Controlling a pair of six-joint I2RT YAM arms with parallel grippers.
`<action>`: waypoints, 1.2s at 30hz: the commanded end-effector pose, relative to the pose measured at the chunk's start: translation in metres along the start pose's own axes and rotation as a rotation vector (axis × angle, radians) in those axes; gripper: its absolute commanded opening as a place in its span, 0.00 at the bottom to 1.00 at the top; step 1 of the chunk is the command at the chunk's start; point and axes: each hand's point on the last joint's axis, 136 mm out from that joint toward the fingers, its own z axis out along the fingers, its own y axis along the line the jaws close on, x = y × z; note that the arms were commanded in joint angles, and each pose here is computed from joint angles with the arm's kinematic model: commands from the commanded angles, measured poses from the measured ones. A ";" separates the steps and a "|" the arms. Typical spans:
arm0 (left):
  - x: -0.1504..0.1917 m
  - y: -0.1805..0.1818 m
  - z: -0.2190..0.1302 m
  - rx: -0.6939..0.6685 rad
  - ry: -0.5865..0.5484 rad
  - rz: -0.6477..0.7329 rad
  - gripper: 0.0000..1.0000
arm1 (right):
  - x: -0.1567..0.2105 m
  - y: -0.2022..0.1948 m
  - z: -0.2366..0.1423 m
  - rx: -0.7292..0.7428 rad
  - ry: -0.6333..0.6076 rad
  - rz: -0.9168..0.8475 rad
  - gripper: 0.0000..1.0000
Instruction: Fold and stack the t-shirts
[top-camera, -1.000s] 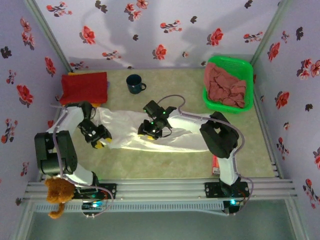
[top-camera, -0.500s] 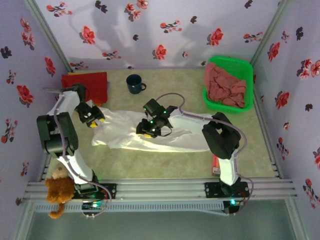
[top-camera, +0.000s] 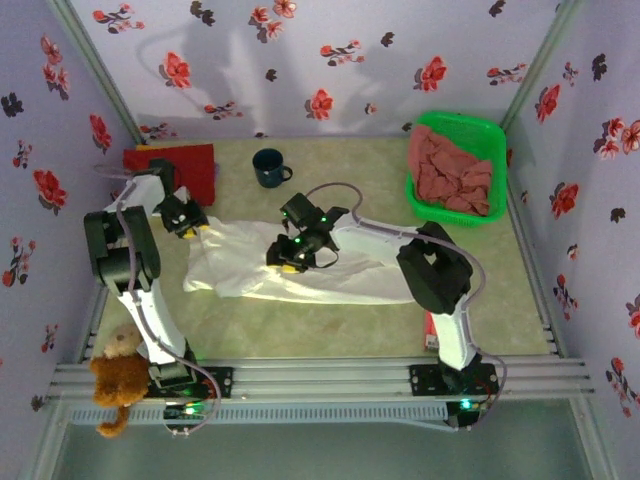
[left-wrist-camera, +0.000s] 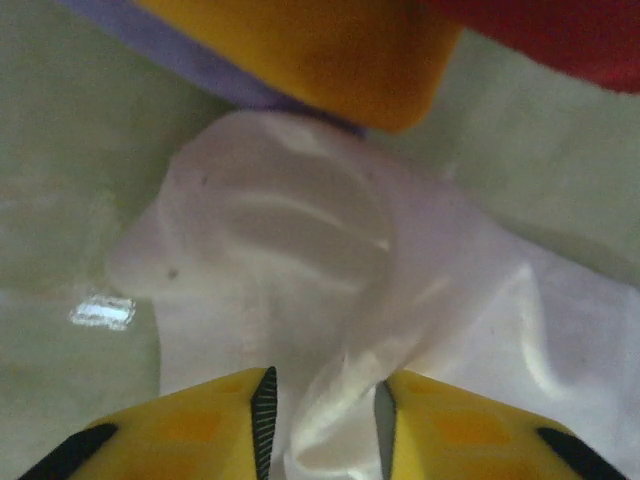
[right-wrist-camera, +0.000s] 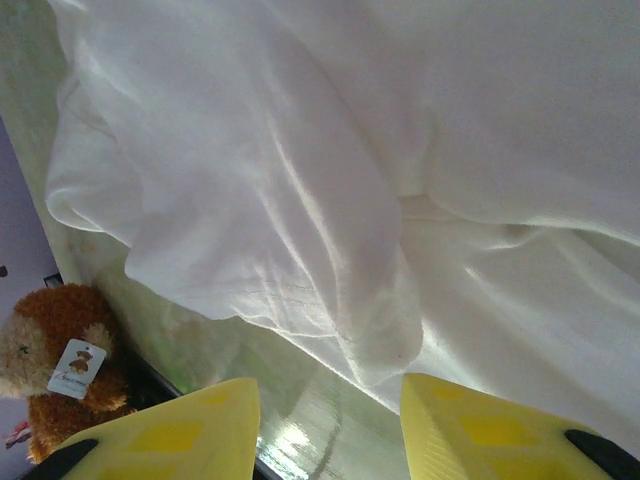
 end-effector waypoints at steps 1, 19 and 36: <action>-0.016 -0.004 -0.001 0.022 -0.021 0.030 0.31 | 0.006 0.003 0.004 0.004 0.047 -0.022 0.43; -0.035 -0.040 -0.013 0.178 0.018 0.017 0.06 | 0.000 -0.015 0.019 0.037 0.030 -0.012 0.43; 0.012 -0.014 -0.049 0.050 0.065 0.053 0.48 | 0.014 -0.081 -0.071 0.145 -0.155 0.111 0.52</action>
